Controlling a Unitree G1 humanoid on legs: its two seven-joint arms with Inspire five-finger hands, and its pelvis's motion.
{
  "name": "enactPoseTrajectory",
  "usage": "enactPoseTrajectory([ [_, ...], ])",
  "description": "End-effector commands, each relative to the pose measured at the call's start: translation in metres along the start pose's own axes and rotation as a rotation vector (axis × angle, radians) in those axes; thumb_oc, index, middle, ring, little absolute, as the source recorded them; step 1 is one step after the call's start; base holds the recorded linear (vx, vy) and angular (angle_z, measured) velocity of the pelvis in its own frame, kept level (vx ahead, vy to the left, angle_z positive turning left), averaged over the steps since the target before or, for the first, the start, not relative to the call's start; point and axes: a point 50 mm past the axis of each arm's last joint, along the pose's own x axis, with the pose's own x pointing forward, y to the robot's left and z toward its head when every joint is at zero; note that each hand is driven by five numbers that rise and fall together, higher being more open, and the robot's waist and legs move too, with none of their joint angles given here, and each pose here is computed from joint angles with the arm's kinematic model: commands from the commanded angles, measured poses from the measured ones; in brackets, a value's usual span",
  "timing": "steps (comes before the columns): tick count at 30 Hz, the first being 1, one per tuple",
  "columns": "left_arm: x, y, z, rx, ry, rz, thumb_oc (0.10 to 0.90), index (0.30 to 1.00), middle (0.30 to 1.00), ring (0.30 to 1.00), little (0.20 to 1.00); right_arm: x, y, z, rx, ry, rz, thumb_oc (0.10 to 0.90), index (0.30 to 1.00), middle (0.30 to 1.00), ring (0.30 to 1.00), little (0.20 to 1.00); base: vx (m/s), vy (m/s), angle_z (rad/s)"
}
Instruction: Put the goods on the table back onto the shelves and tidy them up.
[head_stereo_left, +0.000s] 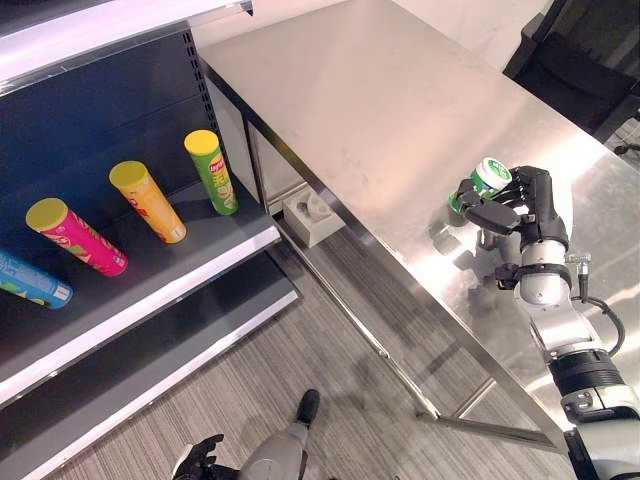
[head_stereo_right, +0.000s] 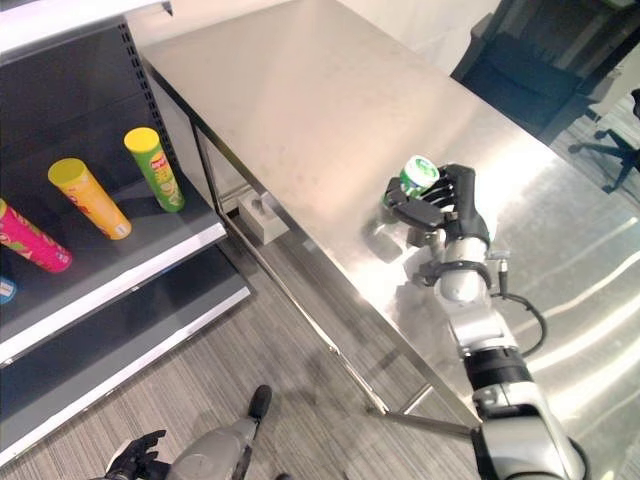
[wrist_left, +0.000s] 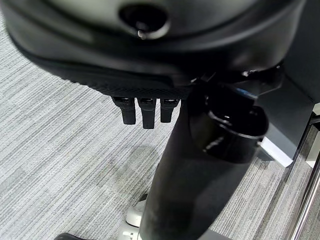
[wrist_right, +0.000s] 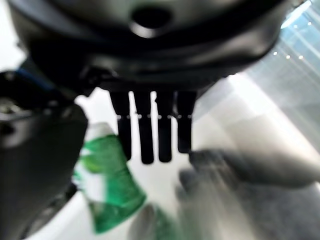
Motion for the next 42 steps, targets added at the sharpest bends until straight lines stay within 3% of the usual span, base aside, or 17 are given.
enactPoseTrajectory([
  [1,-0.002,0.004,-0.007,0.056,0.01,0.015,0.8,0.9,0.9,0.9,0.9,0.015,-0.011,0.039,0.026,-0.162,-0.061,0.4,0.3,0.3,0.3,0.3,-0.01,-0.022,0.04],
  [14,-0.002,0.011,-0.01,0.054,0.027,0.043,0.8,0.9,0.9,0.9,0.9,0.005,-0.042,0.069,-0.034,-0.349,-0.11,0.4,0.3,0.3,0.3,0.3,0.0,-0.007,0.01],
  [23,0.0,0.015,-0.003,0.057,0.011,0.047,0.8,0.9,0.9,0.9,0.9,-0.023,-0.081,0.151,0.074,-0.76,-0.236,0.4,0.3,0.3,0.3,0.3,-0.05,-0.056,0.0],
  [31,0.003,0.01,0.008,0.093,-0.029,0.011,0.8,0.9,0.9,0.9,0.9,-0.043,-0.101,0.198,0.219,-0.994,-0.309,0.4,0.3,0.3,0.3,0.3,-0.14,-0.053,0.18],
  [42,0.006,0.01,0.021,0.088,-0.064,0.02,0.8,0.9,0.9,0.9,0.9,-0.053,-0.107,0.206,0.186,-1.051,-0.27,0.4,0.3,0.3,0.3,0.3,-0.12,0.077,0.63],
])
